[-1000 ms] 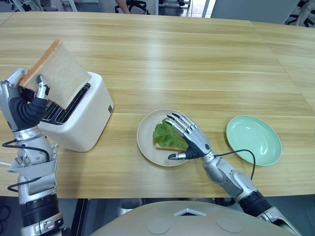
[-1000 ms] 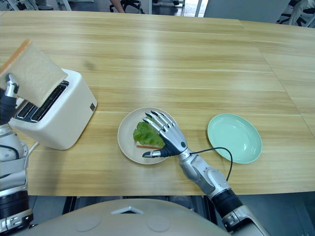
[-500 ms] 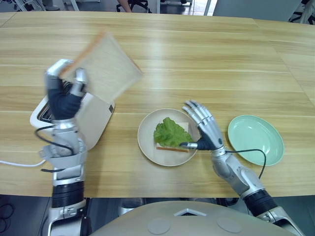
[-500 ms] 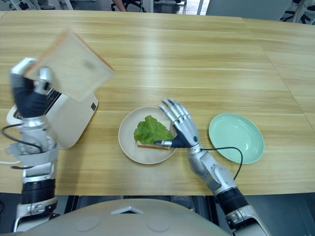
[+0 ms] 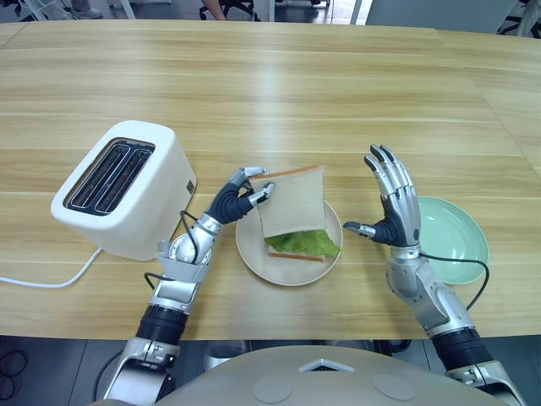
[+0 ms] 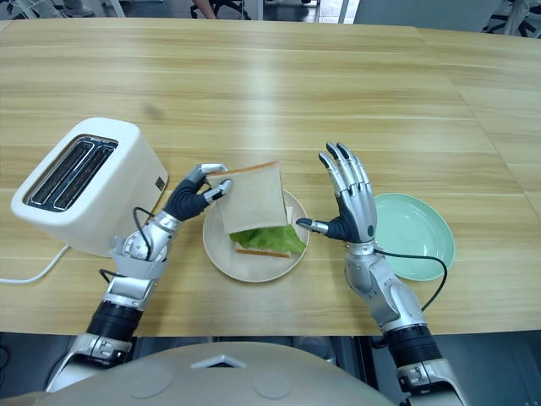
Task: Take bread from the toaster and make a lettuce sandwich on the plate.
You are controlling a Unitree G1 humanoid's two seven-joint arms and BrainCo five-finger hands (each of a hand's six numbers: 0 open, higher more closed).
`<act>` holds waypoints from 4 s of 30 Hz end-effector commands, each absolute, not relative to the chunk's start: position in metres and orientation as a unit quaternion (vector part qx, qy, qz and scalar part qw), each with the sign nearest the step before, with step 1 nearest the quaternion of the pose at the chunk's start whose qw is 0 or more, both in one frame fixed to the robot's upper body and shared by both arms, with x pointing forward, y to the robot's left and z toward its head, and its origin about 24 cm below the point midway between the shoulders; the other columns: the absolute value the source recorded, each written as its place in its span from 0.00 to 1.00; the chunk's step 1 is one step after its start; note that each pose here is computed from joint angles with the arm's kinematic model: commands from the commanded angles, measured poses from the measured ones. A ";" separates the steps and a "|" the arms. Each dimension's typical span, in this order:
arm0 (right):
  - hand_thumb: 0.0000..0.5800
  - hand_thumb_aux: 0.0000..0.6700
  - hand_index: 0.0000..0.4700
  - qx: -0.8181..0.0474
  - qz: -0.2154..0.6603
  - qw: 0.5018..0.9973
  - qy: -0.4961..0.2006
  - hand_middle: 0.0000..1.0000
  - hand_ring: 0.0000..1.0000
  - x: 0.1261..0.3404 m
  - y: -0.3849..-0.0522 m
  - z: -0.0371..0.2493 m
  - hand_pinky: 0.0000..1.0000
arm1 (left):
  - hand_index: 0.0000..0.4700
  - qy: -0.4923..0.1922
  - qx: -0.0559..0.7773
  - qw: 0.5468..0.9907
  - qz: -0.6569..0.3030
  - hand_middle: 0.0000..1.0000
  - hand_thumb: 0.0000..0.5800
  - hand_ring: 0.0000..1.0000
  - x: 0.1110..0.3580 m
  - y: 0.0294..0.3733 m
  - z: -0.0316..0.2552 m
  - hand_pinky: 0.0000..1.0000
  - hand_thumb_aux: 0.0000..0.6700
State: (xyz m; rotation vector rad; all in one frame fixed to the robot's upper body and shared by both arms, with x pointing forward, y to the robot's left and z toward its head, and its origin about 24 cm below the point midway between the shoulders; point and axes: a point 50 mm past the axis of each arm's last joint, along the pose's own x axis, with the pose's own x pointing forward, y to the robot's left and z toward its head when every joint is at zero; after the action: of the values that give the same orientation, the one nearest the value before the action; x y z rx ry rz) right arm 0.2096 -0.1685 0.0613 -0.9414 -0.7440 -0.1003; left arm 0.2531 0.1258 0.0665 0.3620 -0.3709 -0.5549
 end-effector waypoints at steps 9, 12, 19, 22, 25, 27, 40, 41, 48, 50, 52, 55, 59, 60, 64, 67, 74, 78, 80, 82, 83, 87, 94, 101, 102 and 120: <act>0.00 0.00 0.00 -0.444 0.147 0.823 -0.324 0.00 0.00 0.184 -0.153 0.045 0.00 | 0.98 -0.088 0.185 0.915 -0.348 1.00 1.00 1.00 0.274 0.115 0.031 1.00 1.00; 0.00 0.00 0.00 -0.436 0.193 0.823 -0.309 0.00 0.00 0.176 -0.147 0.042 0.00 | 0.98 -0.076 0.187 0.913 -0.354 1.00 1.00 1.00 0.275 0.114 0.025 1.00 1.00; 0.00 0.00 0.00 -0.422 0.280 0.820 -0.267 0.00 0.00 0.162 -0.133 0.034 0.00 | 0.98 -0.061 0.204 0.912 -0.350 1.00 1.00 1.00 0.279 0.112 0.014 1.00 1.00; 0.00 0.00 0.00 -0.422 0.295 0.817 -0.259 0.00 0.00 0.162 -0.131 0.033 0.00 | 0.98 -0.054 0.208 0.912 -0.348 1.00 1.00 1.00 0.278 0.109 0.009 1.00 1.00; 0.00 0.00 0.00 -0.419 0.308 0.815 -0.256 0.00 0.00 0.162 -0.126 0.031 0.00 | 0.98 -0.048 0.220 0.911 -0.345 1.00 1.00 1.00 0.279 0.107 0.004 1.00 1.00; 0.00 0.00 0.00 -0.417 0.321 0.812 -0.251 0.00 0.00 0.161 -0.123 0.029 0.00 | 0.98 -0.047 0.225 0.912 -0.340 1.00 1.00 1.00 0.280 0.107 0.002 1.00 1.00; 0.00 0.00 0.00 -0.445 0.381 0.799 -0.135 0.00 0.00 0.164 -0.125 -0.020 0.00 | 0.98 -0.057 0.283 0.909 -0.300 1.00 1.00 1.00 0.289 0.112 0.000 1.00 1.00; 0.00 0.00 0.00 -0.442 0.382 0.801 -0.129 0.00 0.00 0.165 -0.126 -0.022 0.00 | 0.84 -0.062 0.288 0.909 -0.296 1.00 0.98 1.00 0.290 0.112 0.001 1.00 0.85; 0.00 0.00 0.00 -0.426 0.387 0.812 -0.098 0.00 0.00 0.165 -0.127 -0.031 0.00 | 0.00 -0.145 0.361 0.885 -0.254 0.00 0.00 0.00 0.290 0.120 0.020 0.00 0.00; 0.00 0.00 0.00 -0.423 0.389 0.813 -0.094 0.00 0.00 0.165 -0.126 -0.033 0.00 | 0.00 -0.178 0.393 0.870 -0.237 0.00 0.00 0.00 0.287 0.123 0.027 0.00 0.00; 0.00 0.00 0.00 -0.421 0.394 0.812 -0.089 0.00 0.00 0.164 -0.126 -0.035 0.00 | 0.00 -0.219 0.423 0.852 -0.216 0.00 0.00 0.00 0.283 0.127 0.039 0.00 0.00; 0.00 0.00 0.00 -0.418 0.398 0.812 -0.084 0.00 0.00 0.163 -0.126 -0.037 0.00 | 0.00 -0.279 0.471 0.819 -0.173 0.00 0.00 0.00 0.277 0.133 0.059 0.00 0.00; 0.00 0.00 0.00 -0.418 0.399 0.812 -0.083 0.00 0.00 0.163 -0.126 -0.038 0.00 | 0.00 -0.352 0.501 0.784 -0.103 0.00 0.00 0.00 0.266 0.140 0.091 0.00 0.00; 0.00 0.00 0.00 -0.417 0.400 0.812 -0.085 0.00 0.00 0.163 -0.125 -0.037 0.00 | 0.00 -0.368 0.501 0.779 -0.087 0.00 0.00 0.00 0.262 0.142 0.097 0.00 0.00; 0.00 0.00 0.00 -0.410 0.385 0.818 -0.123 0.00 0.00 0.167 -0.121 -0.026 0.00 | 0.00 -0.383 0.440 0.806 -0.100 0.00 0.00 0.00 0.242 0.140 0.101 0.00 0.00; 0.00 0.00 0.00 -0.389 0.325 0.842 -0.184 0.00 0.00 0.178 -0.120 0.000 0.00 | 0.00 -0.357 0.377 0.840 -0.155 0.00 0.00 0.00 0.225 0.137 0.086 0.00 0.00; 0.00 0.00 0.00 -0.343 0.162 0.882 -0.281 0.00 0.00 0.189 -0.145 0.062 0.00 | 0.00 -0.308 0.249 0.902 -0.173 0.00 0.00 0.00 0.200 0.148 0.080 0.00 0.00; 0.00 0.00 0.00 -0.341 0.154 0.884 -0.279 0.00 0.00 0.182 -0.154 0.065 0.00 | 0.79 -0.288 0.233 0.909 -0.189 0.00 0.96 0.00 0.188 0.154 0.078 0.00 0.81; 0.00 0.00 0.00 -0.352 0.178 0.882 -0.258 0.00 0.00 0.176 -0.159 0.054 0.00 | 0.98 -0.267 0.233 0.909 -0.219 1.00 1.00 1.00 0.179 0.156 0.073 1.00 1.00; 0.00 0.00 0.00 -0.368 0.194 0.879 -0.234 0.36 0.36 0.171 -0.163 0.043 0.36 | 0.98 -0.240 0.238 0.906 -0.255 1.00 1.00 1.00 0.172 0.155 0.066 1.00 1.00; 0.30 0.16 0.16 -0.380 0.206 0.875 -0.218 0.85 0.85 0.168 -0.166 0.036 0.85 | 0.98 -0.215 0.246 0.901 -0.286 1.00 1.00 1.00 0.166 0.155 0.057 1.00 1.00; 1.00 1.00 0.98 -0.393 0.271 0.862 -0.173 1.00 1.00 0.153 -0.172 0.021 1.00 | 0.98 -0.108 0.261 0.872 -0.400 1.00 1.00 1.00 0.137 0.155 0.027 1.00 1.00; 1.00 1.00 0.98 -0.344 0.374 0.848 -0.153 1.00 1.00 0.135 -0.167 0.026 1.00 | 0.98 -0.046 0.244 0.845 -0.473 1.00 1.00 1.00 0.122 0.158 0.018 1.00 1.00; 1.00 1.00 0.98 -0.316 0.437 0.830 -0.142 1.00 1.00 0.127 -0.156 0.025 1.00 | 0.98 -0.044 0.247 0.833 -0.493 1.00 1.00 1.00 0.124 0.154 0.018 1.00 1.00; 1.00 1.00 0.98 -0.318 0.442 0.827 -0.137 1.00 1.00 0.127 -0.154 0.021 1.00 | 0.98 -0.040 0.256 0.830 -0.493 1.00 1.00 1.00 0.125 0.154 0.015 1.00 1.00; 1.00 1.00 0.98 -0.446 0.328 0.823 -0.128 1.00 1.00 0.204 -0.132 -0.026 1.00 | 0.98 -0.062 0.391 0.837 -0.378 1.00 1.00 1.00 0.208 0.136 -0.019 1.00 1.00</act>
State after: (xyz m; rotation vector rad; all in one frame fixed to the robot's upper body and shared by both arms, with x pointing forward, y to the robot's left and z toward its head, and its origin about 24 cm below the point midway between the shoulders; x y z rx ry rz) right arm 0.2014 -0.1293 -0.0163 -0.9065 -0.3179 0.7094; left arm 0.2063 0.1354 -0.0092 0.8001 -0.1717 -0.8020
